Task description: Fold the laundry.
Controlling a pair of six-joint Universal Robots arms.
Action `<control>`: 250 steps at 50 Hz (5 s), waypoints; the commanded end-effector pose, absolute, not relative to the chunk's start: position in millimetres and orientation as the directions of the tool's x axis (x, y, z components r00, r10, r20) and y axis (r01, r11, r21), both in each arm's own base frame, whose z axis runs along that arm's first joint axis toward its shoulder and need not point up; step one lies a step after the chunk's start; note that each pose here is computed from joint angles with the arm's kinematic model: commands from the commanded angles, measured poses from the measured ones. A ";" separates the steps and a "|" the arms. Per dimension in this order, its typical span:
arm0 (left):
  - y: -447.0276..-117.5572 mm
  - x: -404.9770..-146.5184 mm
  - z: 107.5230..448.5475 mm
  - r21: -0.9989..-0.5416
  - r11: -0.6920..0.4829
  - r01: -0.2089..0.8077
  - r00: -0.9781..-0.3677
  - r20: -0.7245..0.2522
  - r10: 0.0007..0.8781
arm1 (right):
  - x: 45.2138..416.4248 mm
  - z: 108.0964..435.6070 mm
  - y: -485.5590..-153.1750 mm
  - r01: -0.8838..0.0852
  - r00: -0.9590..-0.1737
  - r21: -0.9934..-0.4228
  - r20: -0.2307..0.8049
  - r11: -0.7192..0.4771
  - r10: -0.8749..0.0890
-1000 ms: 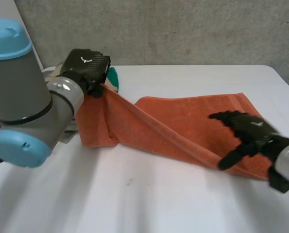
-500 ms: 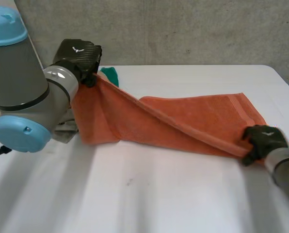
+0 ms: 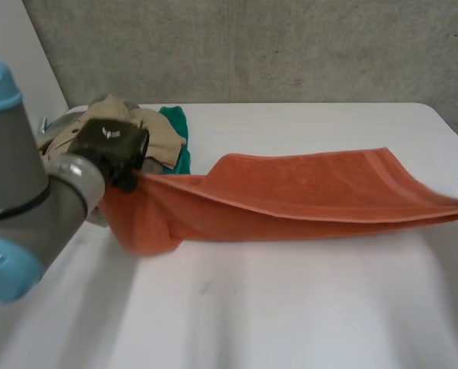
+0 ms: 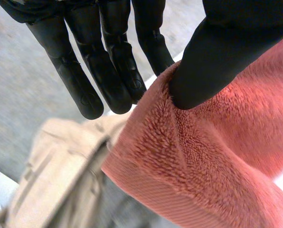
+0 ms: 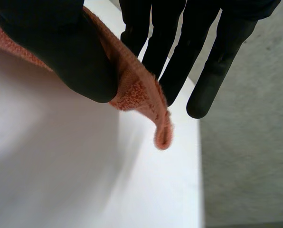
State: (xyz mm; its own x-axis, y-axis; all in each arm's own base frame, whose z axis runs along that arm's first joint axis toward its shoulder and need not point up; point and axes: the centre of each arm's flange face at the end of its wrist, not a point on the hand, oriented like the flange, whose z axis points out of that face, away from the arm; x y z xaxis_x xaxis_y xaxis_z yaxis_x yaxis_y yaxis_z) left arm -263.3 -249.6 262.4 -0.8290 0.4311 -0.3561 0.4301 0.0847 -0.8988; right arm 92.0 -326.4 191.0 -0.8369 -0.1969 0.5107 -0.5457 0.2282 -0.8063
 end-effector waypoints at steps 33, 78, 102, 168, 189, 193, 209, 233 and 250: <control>-236.3 -299.5 183.6 -0.833 0.015 0.554 -0.679 -0.441 0.587 | 75.2 186.8 -361.9 -0.803 -0.594 -0.535 0.686 0.261 -0.421; -310.6 -340.1 207.8 -0.802 -0.182 0.569 -0.729 -0.594 0.339 | 69.7 204.6 -402.4 -0.653 -0.750 -0.751 0.623 0.098 -0.221; -251.5 -320.8 195.9 -0.857 -0.067 0.511 -0.752 -0.483 0.448 | 18.6 133.4 -379.3 -0.652 -0.753 -0.720 0.582 0.237 -0.306; -229.0 -277.8 224.1 -0.900 -0.083 0.427 -0.815 -0.423 0.396 | 361.2 176.5 -205.5 -0.375 -0.403 -0.849 0.511 -0.372 -0.760; -213.5 -331.2 215.2 -0.907 -0.163 0.389 -0.746 -0.414 0.522 | 196.4 155.2 -272.1 -0.566 -0.721 -0.815 0.416 0.124 -0.554; -210.6 -331.7 212.6 -0.907 -0.155 0.391 -0.743 -0.410 0.529 | 192.9 134.6 -274.2 -0.618 -0.687 -0.773 0.442 0.144 -0.577; -200.5 -313.9 225.6 -0.909 -0.157 0.386 -0.757 -0.410 0.509 | 236.4 188.9 -298.0 -0.607 -0.682 -0.784 0.599 -0.131 -0.421; -229.2 -292.1 235.5 -0.946 -0.114 0.305 -0.839 -0.323 0.438 | 339.8 199.9 -219.8 -0.254 -0.632 -0.952 0.297 -0.171 -0.716; -237.4 -376.1 179.3 -0.977 0.089 0.194 -0.745 -0.087 0.662 | 275.4 192.5 -274.1 -0.143 -0.765 -0.941 -0.091 0.307 -0.638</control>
